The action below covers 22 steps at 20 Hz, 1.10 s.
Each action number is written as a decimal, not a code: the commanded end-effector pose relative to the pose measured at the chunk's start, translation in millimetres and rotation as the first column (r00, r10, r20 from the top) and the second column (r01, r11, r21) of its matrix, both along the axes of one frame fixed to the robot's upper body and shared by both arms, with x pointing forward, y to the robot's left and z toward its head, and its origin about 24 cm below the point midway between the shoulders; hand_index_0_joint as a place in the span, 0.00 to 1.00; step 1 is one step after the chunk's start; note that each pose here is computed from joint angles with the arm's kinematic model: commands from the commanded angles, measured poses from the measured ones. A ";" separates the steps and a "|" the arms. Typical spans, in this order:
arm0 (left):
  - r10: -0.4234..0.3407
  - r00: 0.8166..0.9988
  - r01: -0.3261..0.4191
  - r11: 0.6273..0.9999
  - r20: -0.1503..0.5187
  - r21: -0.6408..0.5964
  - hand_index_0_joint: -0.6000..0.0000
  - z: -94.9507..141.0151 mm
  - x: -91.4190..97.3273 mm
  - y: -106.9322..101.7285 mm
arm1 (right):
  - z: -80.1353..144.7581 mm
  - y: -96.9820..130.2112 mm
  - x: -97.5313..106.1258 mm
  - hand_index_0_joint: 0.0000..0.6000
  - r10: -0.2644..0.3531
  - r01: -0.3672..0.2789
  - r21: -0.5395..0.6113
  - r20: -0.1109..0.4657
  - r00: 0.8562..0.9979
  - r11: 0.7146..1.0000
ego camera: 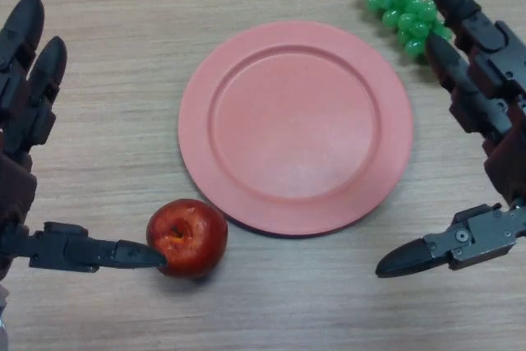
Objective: Pick up the red apple and place it on the plate
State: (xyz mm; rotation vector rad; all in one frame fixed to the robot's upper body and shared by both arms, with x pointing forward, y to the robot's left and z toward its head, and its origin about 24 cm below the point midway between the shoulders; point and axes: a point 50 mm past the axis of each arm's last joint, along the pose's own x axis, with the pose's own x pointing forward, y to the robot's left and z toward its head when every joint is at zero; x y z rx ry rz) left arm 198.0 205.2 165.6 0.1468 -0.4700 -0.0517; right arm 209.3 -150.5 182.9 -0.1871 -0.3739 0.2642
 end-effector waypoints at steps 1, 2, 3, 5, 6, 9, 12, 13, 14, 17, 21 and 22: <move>0.043 0.982 -0.054 0.997 0.182 0.054 1.00 29.4 -13.7 2.4 | 26.7 -1.0 -12.1 0.00 0.007 -0.003 -0.030 0.166 0.986 1.000; 0.037 0.984 -0.047 0.998 0.172 0.052 1.00 30.5 -13.3 0.5 | 25.6 -1.1 -12.5 0.00 0.009 -0.001 -0.044 0.159 0.987 0.999; 0.033 0.986 -0.041 0.998 0.164 0.046 1.00 31.0 -12.5 -0.2 | 25.0 -1.5 -12.9 0.00 0.008 -0.001 -0.047 0.152 0.988 0.999; 0.032 0.986 -0.040 0.998 0.162 0.047 1.00 29.8 -12.6 -1.2 | 23.2 -3.0 -13.1 0.00 0.005 0.002 -0.042 0.151 0.988 0.999; 0.031 0.987 -0.038 0.998 0.158 0.044 1.00 28.9 -13.3 -0.4 | 22.5 -3.4 -12.4 0.00 0.003 0.003 -0.040 0.152 0.988 0.999; 0.033 0.987 -0.039 0.998 0.157 0.038 1.00 28.2 -14.3 -0.8 | 23.9 -3.9 -10.7 0.00 0.003 0.004 -0.047 0.145 0.989 0.999; -0.002 0.990 -0.010 0.996 0.138 0.084 1.00 15.9 -17.2 -11.9 | 20.9 -2.4 -9.5 0.00 -0.004 0.010 -0.040 0.148 0.989 0.999; -0.009 0.990 -0.006 0.994 0.141 0.111 1.00 12.7 -18.6 -17.3 | 21.5 -1.2 -9.3 0.00 -0.006 0.012 -0.041 0.149 0.989 0.999; -0.028 0.990 0.011 0.993 0.138 0.120 1.00 8.2 -20.7 -22.8 | 22.6 -0.4 -9.7 0.00 -0.003 0.010 -0.044 0.146 0.989 0.999; -0.021 0.990 0.005 0.993 0.137 0.116 1.00 -14.0 -19.5 -31.1 | 27.3 -4.1 -11.4 0.00 -0.009 0.015 -0.038 0.159 0.987 0.999; 0.035 0.999 -0.039 0.989 0.033 0.145 1.00 -46.0 -12.2 -30.7 | 28.6 -5.0 -19.4 0.00 -0.004 0.009 -0.024 0.176 0.984 1.000; 0.033 0.999 -0.034 0.989 0.013 0.147 1.00 -53.5 -9.3 -31.4 | 28.9 -6.3 -22.4 0.00 -0.005 0.008 -0.015 0.174 0.985 1.000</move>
